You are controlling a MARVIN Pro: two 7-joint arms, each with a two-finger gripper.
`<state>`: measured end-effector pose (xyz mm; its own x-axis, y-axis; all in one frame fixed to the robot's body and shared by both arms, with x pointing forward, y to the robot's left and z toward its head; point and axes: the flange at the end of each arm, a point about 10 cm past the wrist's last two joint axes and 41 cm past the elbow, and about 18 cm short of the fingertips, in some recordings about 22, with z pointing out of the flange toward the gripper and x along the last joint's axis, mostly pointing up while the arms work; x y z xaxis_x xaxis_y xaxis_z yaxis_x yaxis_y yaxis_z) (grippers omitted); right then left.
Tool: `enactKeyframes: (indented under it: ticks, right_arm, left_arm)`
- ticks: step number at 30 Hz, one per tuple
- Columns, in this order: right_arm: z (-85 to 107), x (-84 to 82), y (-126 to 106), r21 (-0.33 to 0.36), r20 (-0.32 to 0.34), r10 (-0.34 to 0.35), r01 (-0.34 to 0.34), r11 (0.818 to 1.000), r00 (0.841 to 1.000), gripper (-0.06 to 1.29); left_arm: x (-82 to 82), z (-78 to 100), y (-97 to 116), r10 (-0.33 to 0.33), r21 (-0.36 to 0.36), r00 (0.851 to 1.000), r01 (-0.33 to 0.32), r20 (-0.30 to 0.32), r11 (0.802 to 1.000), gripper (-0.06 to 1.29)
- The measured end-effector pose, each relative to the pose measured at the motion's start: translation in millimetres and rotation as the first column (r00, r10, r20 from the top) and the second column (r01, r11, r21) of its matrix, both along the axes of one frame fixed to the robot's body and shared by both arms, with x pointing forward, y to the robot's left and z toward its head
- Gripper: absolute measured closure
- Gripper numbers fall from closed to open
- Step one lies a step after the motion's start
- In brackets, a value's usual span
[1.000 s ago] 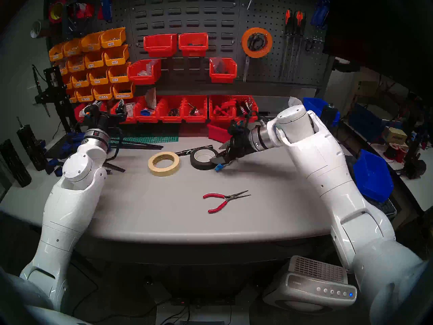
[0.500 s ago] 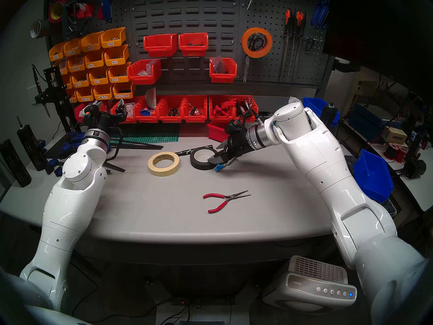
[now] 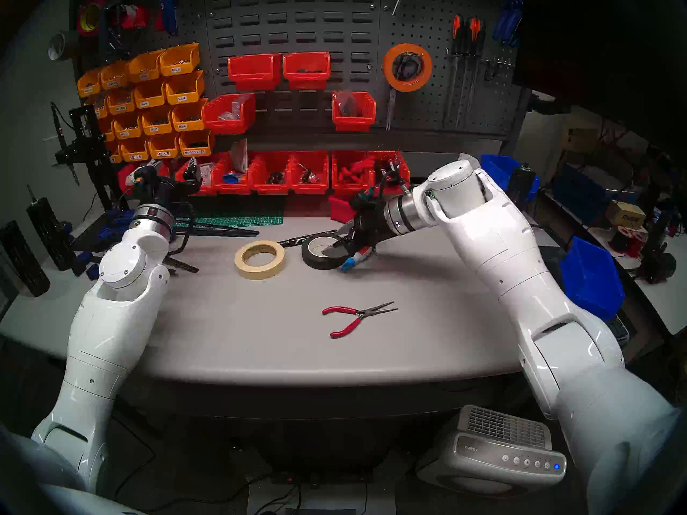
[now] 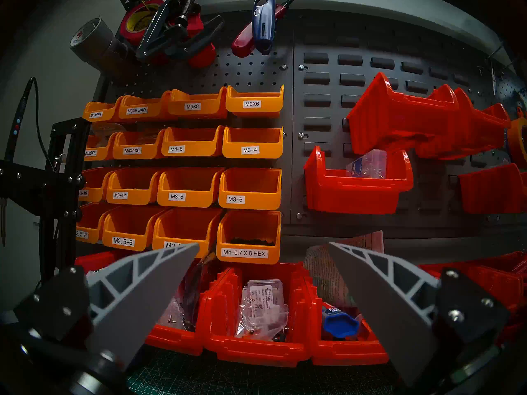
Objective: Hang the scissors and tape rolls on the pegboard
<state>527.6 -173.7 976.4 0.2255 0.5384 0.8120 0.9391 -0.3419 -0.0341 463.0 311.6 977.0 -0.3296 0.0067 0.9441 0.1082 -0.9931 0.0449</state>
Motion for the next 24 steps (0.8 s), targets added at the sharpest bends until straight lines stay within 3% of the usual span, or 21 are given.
enactKeyframes:
  ticks: [24]
  right_arm:
    - [-12.3, 18.2, -1.8, -0.038, 0.03, -0.046, 0.047, 0.998, 0.999, 0.0]
  left_arm:
    - [0.0, 0.1, 0.0, 0.0, 0.0, 1.0, 0.0, 0.0, 1.0, 0.0]
